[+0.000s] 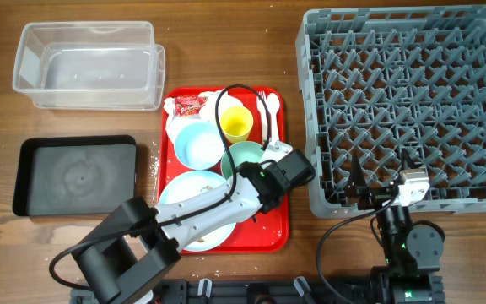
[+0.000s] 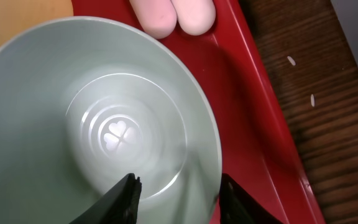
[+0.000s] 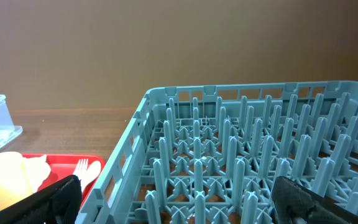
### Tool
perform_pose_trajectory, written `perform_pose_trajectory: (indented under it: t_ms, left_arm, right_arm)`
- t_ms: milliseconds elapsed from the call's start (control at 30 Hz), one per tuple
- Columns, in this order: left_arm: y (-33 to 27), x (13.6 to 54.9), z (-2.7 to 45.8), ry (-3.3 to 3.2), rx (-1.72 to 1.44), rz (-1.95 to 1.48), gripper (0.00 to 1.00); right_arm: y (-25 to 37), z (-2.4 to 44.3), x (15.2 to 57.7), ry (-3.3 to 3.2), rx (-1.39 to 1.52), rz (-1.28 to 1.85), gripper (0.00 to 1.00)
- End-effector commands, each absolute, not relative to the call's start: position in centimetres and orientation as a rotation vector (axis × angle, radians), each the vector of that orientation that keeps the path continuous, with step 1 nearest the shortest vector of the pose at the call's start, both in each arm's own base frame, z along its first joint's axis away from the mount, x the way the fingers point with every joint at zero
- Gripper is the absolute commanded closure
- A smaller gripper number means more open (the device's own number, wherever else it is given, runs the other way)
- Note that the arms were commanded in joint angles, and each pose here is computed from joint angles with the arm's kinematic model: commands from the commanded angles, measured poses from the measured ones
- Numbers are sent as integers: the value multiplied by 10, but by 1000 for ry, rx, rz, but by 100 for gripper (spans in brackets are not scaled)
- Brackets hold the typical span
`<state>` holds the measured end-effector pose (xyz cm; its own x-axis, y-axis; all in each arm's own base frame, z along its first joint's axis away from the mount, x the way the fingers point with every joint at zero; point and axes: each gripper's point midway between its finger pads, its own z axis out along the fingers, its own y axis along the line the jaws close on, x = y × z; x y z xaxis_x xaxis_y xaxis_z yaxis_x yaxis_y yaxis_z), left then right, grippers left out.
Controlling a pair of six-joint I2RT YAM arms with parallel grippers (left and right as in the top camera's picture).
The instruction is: Sort waste into correct bins and load items into the dishwasher rack
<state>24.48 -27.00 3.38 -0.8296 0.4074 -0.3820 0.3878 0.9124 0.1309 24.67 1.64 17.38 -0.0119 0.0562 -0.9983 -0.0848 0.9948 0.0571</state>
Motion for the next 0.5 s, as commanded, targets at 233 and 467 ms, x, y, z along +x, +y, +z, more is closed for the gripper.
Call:
perform_pose_trajectory:
  t_ms: [233,467]
  left_arm:
    - [-282,256,76,2587,475,-40,52]
    - [-284,257,119,2515,382,-166,48]
  right_arm:
    - [15,174,247,1575,-4,116,0]
    - [15,174,247,1575,-5,116,0]
